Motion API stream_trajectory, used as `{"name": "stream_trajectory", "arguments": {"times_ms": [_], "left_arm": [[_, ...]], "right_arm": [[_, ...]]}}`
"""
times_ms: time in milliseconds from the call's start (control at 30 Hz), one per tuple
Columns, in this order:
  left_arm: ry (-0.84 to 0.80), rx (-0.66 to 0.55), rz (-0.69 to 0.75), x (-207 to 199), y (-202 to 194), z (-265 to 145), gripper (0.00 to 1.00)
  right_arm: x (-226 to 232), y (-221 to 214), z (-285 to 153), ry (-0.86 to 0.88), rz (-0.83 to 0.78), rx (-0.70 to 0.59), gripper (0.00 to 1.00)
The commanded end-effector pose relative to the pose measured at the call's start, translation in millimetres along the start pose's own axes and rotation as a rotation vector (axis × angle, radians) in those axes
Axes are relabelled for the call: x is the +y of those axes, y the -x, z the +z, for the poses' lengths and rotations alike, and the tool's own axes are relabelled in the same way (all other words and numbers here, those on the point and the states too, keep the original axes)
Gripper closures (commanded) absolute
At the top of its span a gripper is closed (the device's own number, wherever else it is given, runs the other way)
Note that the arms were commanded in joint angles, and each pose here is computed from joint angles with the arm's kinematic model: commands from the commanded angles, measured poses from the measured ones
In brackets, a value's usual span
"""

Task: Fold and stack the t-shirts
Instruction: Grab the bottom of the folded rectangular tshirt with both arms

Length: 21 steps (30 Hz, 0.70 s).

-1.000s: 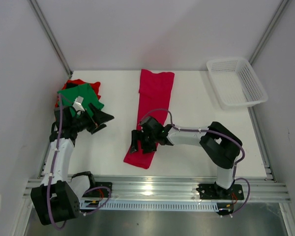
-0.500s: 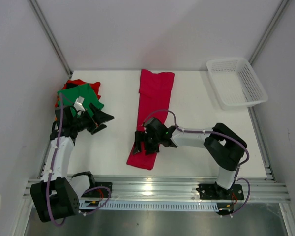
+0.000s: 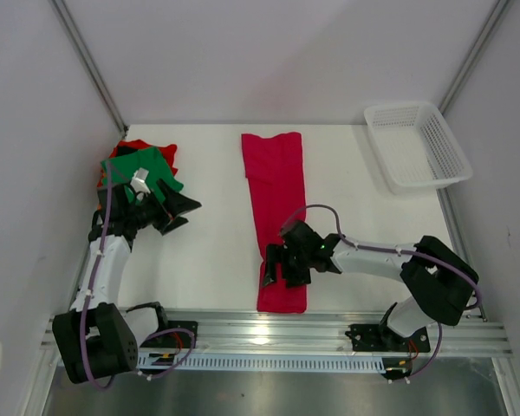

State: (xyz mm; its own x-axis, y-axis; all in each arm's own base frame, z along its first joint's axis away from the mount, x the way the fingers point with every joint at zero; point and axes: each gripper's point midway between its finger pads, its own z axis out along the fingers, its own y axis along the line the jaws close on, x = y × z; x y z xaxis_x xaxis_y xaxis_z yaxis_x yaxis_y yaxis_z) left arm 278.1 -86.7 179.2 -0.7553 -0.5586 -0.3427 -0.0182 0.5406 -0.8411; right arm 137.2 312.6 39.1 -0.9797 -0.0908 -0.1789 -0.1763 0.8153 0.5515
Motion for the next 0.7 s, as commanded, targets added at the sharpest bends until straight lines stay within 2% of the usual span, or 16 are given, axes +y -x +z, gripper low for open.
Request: {"name": "stream_trajectory", "arguments": {"times_ms": [0,400,533,667], "left_arm": [[-0.048,-0.033,0.044,-16,16,-2,0.01],[-0.063,-0.031,0.053,-17,13,-1,0.01],[-0.093,-0.014,0.083,-23,8,-3,0.01],[-0.190,0.034,0.127,-42,-8,-4,0.00]], "right_arm": [[-25,-11,-7,-0.102,0.014,0.011,0.15],[65,86,-43,0.090,-0.240,-0.300,0.14],[73,105,-62,0.105,-0.244,-0.369,0.14],[37,103,-74,-0.025,-0.159,-0.393,0.14]]}}
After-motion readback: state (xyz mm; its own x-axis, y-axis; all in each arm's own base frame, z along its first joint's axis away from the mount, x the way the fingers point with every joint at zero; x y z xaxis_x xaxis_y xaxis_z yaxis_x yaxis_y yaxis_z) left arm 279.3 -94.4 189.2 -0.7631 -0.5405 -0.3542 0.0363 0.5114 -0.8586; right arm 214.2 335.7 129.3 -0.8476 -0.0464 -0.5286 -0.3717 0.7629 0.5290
